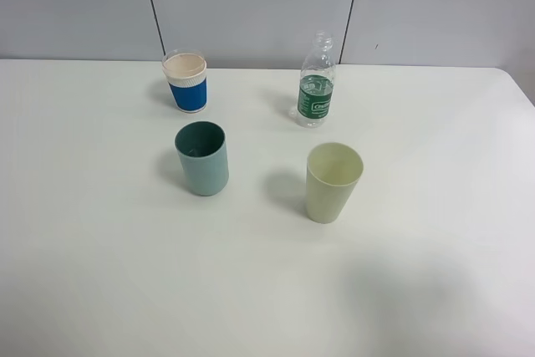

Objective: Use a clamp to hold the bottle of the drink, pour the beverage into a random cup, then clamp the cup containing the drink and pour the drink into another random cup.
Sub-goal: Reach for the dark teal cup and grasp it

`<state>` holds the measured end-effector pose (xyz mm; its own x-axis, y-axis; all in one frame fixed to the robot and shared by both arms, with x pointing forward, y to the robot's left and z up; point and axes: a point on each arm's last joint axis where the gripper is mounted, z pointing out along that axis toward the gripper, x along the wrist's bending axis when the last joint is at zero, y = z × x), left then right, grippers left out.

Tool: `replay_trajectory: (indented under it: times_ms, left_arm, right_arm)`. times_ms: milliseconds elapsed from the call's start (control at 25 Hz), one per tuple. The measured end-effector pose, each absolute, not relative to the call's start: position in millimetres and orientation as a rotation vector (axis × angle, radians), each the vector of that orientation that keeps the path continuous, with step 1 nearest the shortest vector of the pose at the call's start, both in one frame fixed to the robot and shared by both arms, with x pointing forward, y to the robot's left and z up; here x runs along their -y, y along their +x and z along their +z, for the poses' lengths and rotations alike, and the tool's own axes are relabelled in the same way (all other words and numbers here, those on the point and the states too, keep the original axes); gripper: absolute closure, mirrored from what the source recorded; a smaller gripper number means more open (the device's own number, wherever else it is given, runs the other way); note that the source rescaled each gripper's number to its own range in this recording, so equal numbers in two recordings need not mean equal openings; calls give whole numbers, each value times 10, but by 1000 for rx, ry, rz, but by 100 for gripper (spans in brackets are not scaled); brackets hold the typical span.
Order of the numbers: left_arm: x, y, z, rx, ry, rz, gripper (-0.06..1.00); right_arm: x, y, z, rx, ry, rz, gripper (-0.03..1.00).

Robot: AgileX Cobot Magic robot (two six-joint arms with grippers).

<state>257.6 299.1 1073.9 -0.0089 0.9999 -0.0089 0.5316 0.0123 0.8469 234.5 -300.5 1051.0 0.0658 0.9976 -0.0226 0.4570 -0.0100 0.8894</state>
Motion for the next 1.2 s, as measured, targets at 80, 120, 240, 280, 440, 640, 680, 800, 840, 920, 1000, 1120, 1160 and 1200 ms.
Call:
replay_trajectory:
  times_ms: [80, 120, 240, 280, 440, 640, 680, 800, 840, 920, 1000, 1120, 1160, 1200]
  left_arm:
    - [-2978, 2676, 10732, -1597, 1670, 829, -6]
    - [-2969, 2731, 10728, -1581, 1711, 806, -6]
    - [-2925, 2876, 10694, -1537, 1840, 719, -6]
    - [-2903, 2925, 10679, -1519, 1885, 686, -6]
    - [-2806, 3087, 10588, -1437, 2061, 580, -6]
    - [-2669, 3260, 10433, -1359, 2212, 481, -6]
    - [-2637, 3299, 10415, -1336, 2237, 470, -6]
    - [-2549, 3424, 10369, -1279, 2278, 454, -6]
    - [-2523, 3465, 10356, -1270, 2277, 450, -6]
    - [-2462, 3568, 10320, -1249, 2277, 439, -6]
    - [-2411, 3666, 10263, -1251, 2286, 418, -6]
    - [-2356, 3804, 10176, -1262, 2298, 409, -6]
    - [-2339, 3848, 10149, -1265, 2298, 410, -6]
    - [-2324, 3889, 10125, -1270, 2281, 420, -6]
  right_arm:
    - [3005, 2345, 10510, -1495, 1575, 889, -3]
    - [3005, 2345, 10510, -1495, 1575, 889, -3]
    - [3005, 2345, 10510, -1495, 1575, 889, -3]
    - [3005, 2345, 10510, -1495, 1575, 889, -3]
    - [3005, 2345, 10510, -1495, 1575, 889, -3]
    - [3005, 2345, 10510, -1495, 1575, 889, -3]
    - [3005, 2345, 10510, -1495, 1575, 889, -3]
    - [3005, 2345, 10510, -1495, 1575, 889, -3]
    - [3005, 2345, 10510, -1495, 1575, 889, -3]
    - [3005, 2345, 10510, -1495, 1575, 889, -3]
    - [3005, 2345, 10510, -1495, 1575, 889, -3]
    - [3005, 2345, 10510, -1495, 1575, 889, -3]
    - [3005, 2345, 10510, -1495, 1575, 889, -3]
    - [3005, 2345, 10510, -1495, 1575, 889, -3]
